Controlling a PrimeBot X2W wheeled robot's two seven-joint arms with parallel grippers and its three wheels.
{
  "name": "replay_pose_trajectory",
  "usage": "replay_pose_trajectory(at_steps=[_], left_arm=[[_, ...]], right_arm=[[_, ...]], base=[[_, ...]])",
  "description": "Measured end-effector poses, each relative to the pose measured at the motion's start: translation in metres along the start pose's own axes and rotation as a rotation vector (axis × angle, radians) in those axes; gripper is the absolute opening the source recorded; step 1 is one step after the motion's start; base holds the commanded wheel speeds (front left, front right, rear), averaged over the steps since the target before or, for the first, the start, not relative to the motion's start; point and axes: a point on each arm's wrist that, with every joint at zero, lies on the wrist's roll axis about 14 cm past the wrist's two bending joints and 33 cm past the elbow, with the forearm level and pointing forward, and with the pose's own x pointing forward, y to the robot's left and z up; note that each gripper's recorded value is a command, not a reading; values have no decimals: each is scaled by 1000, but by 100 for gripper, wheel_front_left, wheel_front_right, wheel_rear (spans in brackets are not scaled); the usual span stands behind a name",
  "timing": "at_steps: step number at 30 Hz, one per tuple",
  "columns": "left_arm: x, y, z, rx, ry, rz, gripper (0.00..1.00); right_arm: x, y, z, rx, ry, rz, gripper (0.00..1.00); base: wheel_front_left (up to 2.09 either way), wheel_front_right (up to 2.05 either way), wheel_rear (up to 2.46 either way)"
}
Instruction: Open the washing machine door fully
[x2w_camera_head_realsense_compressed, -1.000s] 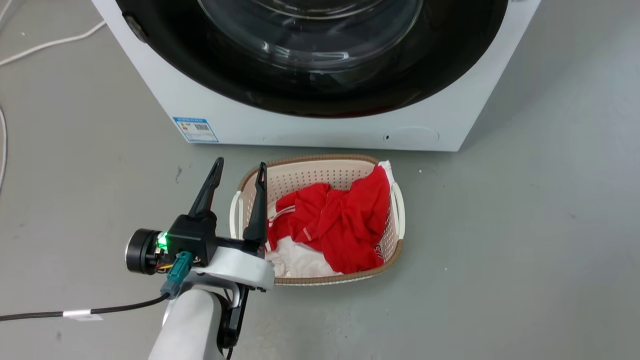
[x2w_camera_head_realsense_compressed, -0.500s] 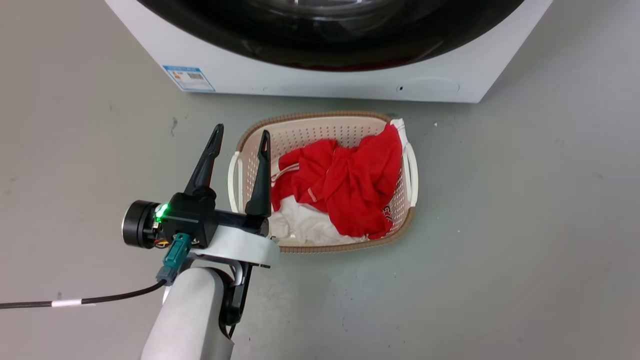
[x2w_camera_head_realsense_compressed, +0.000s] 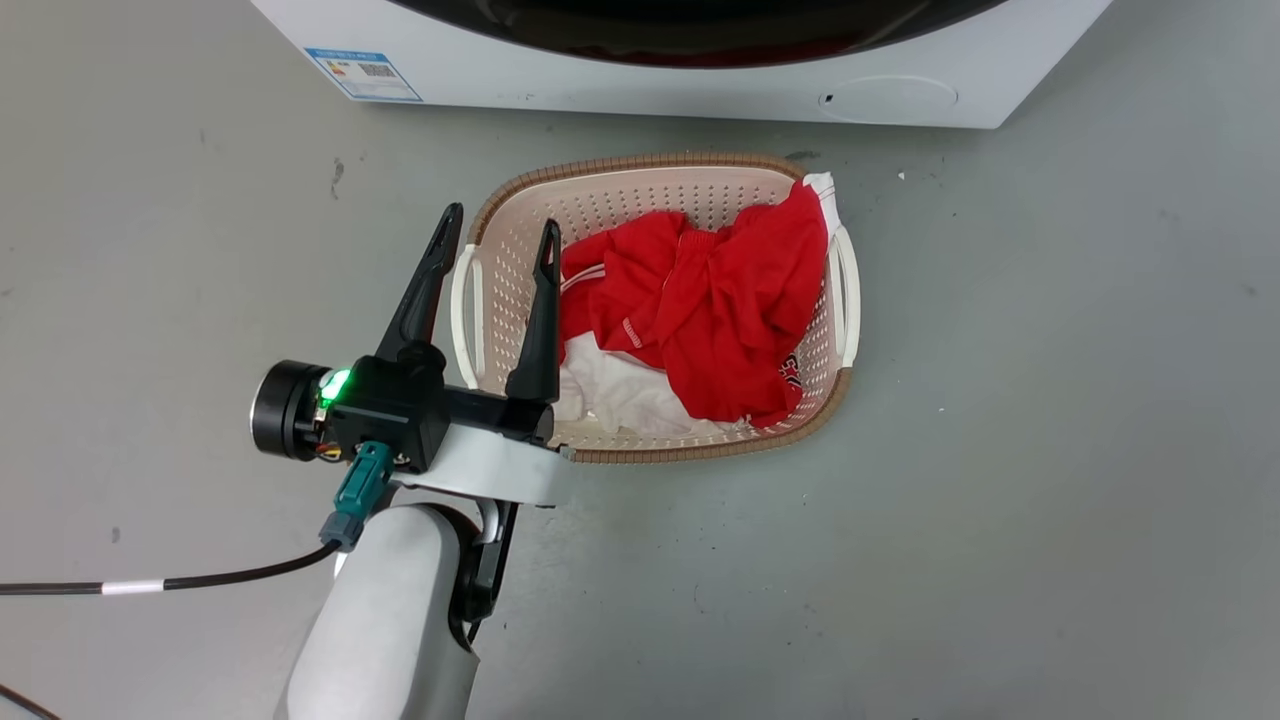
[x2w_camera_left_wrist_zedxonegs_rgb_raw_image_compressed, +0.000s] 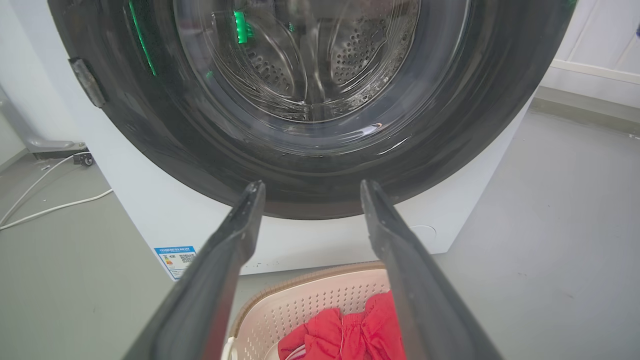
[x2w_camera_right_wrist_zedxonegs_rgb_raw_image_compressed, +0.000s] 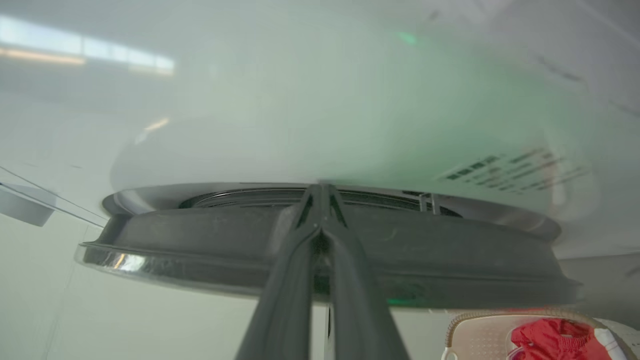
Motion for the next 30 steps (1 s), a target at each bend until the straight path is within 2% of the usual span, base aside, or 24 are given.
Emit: replay_pose_trajectory(at_steps=[13,30], left_arm=[[3,-2,-5,-6,11,-3,100],[1,-6,15,-18,-31,-7,100]], right_arm=[[9,2,-17,-31,132,5,0],[-23,5,-61,3,348,20,0]], base=[[0,0,0],[0,0,0]])
